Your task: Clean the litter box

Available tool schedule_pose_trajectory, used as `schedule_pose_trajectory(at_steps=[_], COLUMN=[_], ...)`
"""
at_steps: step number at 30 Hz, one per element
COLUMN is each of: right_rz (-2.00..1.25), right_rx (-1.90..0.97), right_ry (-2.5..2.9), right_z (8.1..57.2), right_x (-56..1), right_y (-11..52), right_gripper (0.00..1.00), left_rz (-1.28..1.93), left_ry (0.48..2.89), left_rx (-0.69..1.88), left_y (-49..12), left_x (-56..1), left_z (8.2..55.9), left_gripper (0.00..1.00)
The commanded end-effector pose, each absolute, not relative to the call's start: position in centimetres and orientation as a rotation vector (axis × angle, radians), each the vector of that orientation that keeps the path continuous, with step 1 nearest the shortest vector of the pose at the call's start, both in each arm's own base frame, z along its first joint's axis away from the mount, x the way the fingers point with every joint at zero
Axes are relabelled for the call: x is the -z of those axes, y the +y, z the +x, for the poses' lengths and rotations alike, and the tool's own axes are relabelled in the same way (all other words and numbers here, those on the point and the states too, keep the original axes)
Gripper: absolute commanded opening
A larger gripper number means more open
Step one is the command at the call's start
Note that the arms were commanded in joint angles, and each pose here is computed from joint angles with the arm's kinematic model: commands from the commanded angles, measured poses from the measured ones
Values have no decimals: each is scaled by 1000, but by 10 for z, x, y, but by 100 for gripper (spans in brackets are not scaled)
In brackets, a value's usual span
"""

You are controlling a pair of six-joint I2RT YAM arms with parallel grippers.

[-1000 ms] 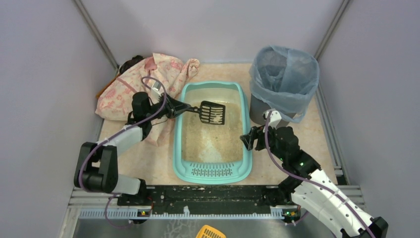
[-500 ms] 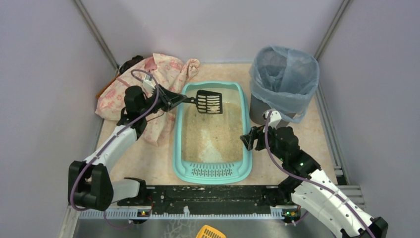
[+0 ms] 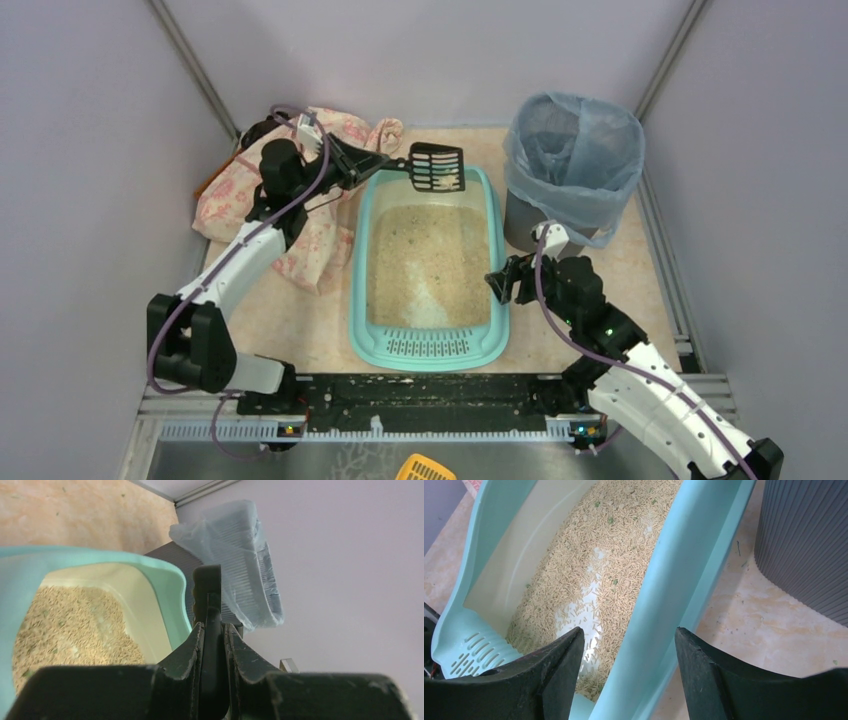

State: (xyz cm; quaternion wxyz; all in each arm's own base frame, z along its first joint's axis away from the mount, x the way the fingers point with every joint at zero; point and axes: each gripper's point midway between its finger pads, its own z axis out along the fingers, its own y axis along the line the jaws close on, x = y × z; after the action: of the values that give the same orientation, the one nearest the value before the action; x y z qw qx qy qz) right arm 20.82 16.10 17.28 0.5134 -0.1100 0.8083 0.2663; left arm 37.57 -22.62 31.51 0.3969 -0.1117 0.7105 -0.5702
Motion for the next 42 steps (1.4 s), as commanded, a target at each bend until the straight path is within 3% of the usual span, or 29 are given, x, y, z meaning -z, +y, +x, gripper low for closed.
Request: schedule_pose_trajectory(at_steps=[1,12,25,30,42], right_rz=[-245,-226,-216,-216,-218], right_rx=[-662,-662,-672,-674,-670], right_ry=[1873,1861,1845,1844,1852], right_z=[209,202,198,199,201], right_x=[-196,-200,-204,-201,-198], right_y=[160,154,151,152,153], right_gripper=[67,67,67,67,67], left_rz=[-246,-170,-114,153,682], left_ry=[1715,1592,1562,1368,1009], left_rx=[1492,1573,1605,1640,1384], left_y=[-247,-293,-371,-410,-437], left_x=[-348,-420,-440,-447,-453], left_z=[395,421,457,452,404], left_gripper=[0,0,0,0,0])
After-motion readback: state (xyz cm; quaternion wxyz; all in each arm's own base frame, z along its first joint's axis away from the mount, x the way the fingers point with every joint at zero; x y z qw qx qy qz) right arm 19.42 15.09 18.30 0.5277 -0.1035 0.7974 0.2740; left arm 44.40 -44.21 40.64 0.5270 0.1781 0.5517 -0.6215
